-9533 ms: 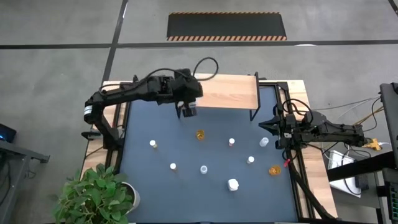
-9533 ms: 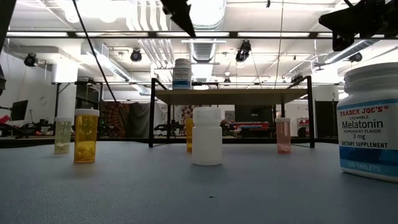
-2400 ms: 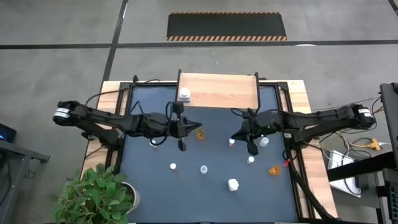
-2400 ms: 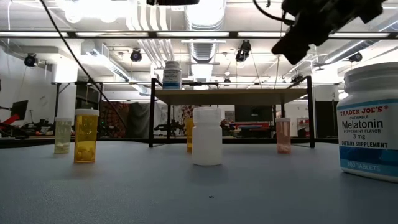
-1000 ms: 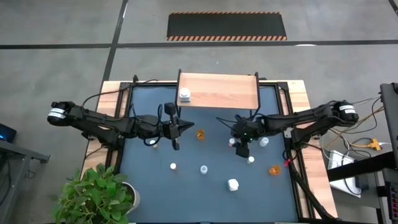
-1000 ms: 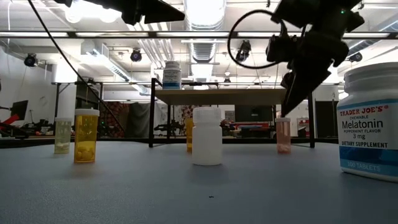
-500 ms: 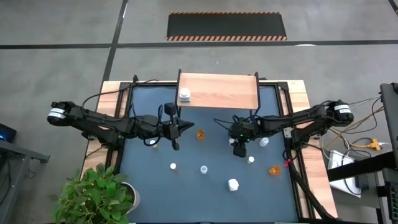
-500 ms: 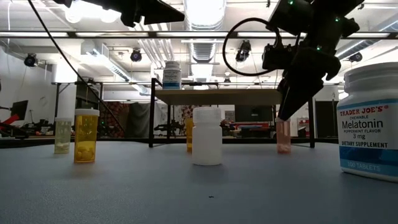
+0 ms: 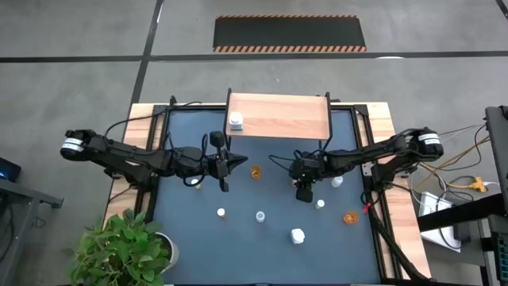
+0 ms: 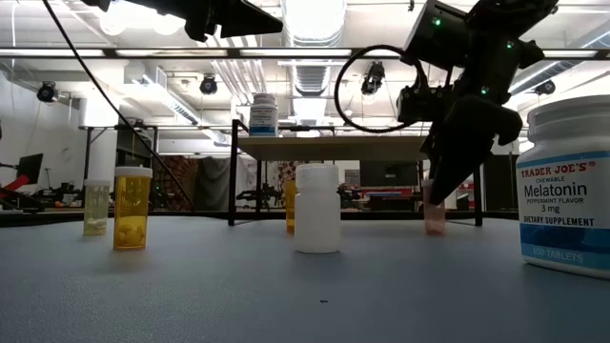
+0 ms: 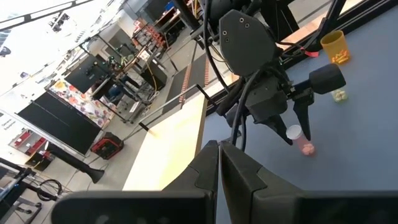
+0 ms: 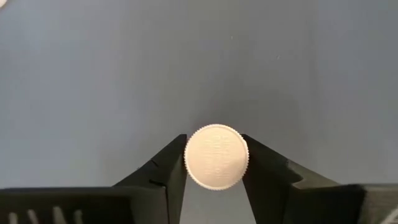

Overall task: Pick and place medicine bottles onto shelf by color
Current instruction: Put the pink pill bottle on the shelf

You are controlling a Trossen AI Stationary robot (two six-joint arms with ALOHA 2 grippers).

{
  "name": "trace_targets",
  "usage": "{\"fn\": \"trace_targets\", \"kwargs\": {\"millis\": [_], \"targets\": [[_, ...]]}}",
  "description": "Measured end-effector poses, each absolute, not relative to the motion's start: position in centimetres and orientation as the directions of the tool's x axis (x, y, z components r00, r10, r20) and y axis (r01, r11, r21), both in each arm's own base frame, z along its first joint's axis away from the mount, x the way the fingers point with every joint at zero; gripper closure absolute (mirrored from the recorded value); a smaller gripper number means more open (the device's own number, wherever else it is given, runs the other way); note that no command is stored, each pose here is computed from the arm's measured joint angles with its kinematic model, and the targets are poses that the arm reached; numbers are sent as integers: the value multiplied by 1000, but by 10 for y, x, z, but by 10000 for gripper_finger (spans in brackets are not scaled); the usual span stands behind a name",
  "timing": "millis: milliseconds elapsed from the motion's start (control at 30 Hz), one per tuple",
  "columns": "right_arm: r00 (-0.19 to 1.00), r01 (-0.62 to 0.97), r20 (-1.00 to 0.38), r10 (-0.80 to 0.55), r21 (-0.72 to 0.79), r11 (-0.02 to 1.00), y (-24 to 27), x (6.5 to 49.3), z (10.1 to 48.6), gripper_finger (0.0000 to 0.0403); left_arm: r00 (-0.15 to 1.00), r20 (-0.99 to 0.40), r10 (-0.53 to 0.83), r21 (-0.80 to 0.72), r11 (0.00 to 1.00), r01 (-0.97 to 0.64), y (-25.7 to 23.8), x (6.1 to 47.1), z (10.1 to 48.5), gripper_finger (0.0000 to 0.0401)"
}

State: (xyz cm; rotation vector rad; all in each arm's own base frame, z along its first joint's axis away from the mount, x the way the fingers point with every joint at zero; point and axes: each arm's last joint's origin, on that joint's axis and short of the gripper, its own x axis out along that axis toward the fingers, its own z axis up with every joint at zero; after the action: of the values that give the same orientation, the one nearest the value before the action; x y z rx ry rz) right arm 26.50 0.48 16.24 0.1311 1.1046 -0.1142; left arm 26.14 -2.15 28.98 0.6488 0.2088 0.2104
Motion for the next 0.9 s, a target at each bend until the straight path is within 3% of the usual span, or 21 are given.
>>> {"fn": "trace_targets", "kwargs": {"millis": [200, 433, 600, 900], "targets": [[472, 158, -881, -15, 67, 985, 5, 263, 170, 302, 958, -129, 258, 617, 777, -126, -22, 261, 289, 401], [498, 163, -865, 64, 165, 973, 7, 261, 184, 300, 939, -126, 320, 624, 761, -176, -20, 261, 289, 401], [501, 148, -853, 142, 246, 958, 11, 270, 218, 299, 930, -137, 342, 646, 742, -178, -19, 260, 284, 401], [547, 132, -827, 132, 240, 962, 12, 292, 292, 298, 928, -130, 350, 650, 736, -187, -18, 257, 284, 401]]}}
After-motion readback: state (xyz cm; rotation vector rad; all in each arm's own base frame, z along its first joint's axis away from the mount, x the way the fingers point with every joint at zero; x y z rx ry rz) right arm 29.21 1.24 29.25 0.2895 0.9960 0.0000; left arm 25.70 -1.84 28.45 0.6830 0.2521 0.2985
